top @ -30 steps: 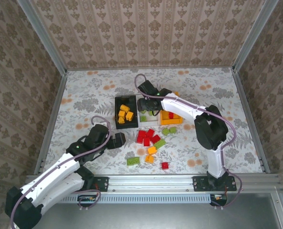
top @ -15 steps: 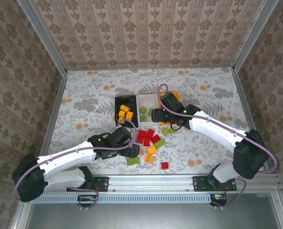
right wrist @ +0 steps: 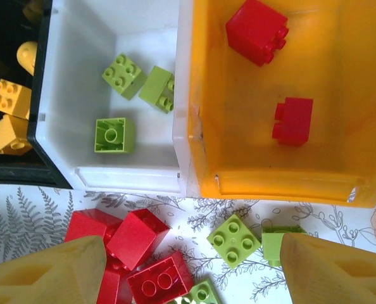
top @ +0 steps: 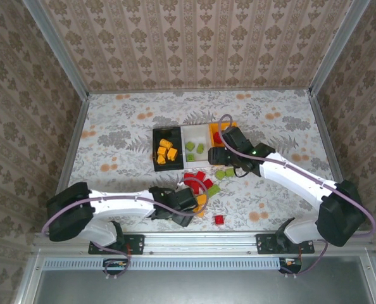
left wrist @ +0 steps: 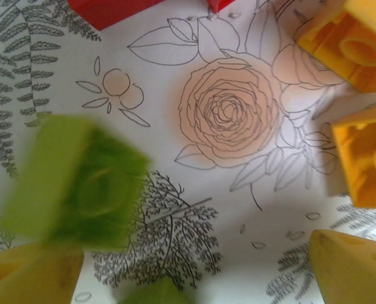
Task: Sort the legos into containers by color
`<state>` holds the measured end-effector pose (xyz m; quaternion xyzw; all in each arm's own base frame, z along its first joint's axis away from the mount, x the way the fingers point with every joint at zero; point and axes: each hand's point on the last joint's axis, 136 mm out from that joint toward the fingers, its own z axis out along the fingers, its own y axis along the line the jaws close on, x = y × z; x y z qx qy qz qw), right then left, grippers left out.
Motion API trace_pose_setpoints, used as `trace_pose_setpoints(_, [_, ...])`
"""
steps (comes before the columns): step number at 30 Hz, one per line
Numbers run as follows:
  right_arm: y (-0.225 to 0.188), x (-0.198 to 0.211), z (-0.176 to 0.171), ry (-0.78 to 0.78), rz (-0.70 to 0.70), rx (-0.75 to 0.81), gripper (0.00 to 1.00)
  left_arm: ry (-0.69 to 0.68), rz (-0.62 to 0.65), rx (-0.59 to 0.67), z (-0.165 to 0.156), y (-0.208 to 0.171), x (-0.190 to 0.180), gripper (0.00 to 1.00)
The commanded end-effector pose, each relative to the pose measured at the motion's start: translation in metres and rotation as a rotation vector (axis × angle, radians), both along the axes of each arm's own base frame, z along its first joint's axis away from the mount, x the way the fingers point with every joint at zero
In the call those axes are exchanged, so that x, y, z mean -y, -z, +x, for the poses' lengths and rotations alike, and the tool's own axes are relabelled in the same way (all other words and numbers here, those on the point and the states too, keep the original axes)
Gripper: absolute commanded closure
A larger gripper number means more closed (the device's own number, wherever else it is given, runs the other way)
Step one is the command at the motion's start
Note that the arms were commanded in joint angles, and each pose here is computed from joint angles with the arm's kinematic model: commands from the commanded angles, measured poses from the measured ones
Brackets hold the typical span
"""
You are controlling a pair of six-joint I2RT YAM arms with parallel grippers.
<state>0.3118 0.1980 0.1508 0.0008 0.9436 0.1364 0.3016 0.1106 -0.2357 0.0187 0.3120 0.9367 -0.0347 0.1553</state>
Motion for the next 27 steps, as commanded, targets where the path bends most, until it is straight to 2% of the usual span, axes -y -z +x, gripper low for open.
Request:
trace_pose_setpoints(1, [-0.01,0.008,0.004,0.03,0.013,0.037,0.26,0.044,0.003,0.04,0.006,-0.004,0.012,0.13])
trace_pose_setpoints(3, [-0.011,0.011,0.004,0.034,0.017,0.038,0.26,0.032,0.028,0.044,0.008,-0.002,0.01,0.17])
trace_pose_setpoints(6, [-0.013,0.016,0.004,0.041,0.023,0.044,0.26,0.007,0.04,0.056,0.011,-0.003,0.005,0.18])
trace_pose_setpoints(10, [-0.014,0.018,0.004,0.043,0.027,0.045,0.25,-0.018,-0.03,0.076,0.015,-0.021,0.006,0.19])
trace_pose_setpoints(13, [-0.016,0.017,0.005,0.041,0.03,0.047,0.25,-0.044,-0.03,0.077,0.015,-0.034,-0.003,0.18])
trace_pose_setpoints(21, [-0.014,0.018,0.003,0.042,0.033,0.048,0.25,-0.156,0.019,-0.078,-0.016,-0.016,-0.04,0.19])
trace_pose_setpoints(27, [-0.018,0.019,0.004,0.044,0.035,0.054,0.25,-0.182,-0.015,-0.113,-0.026,-0.004,-0.047,0.17])
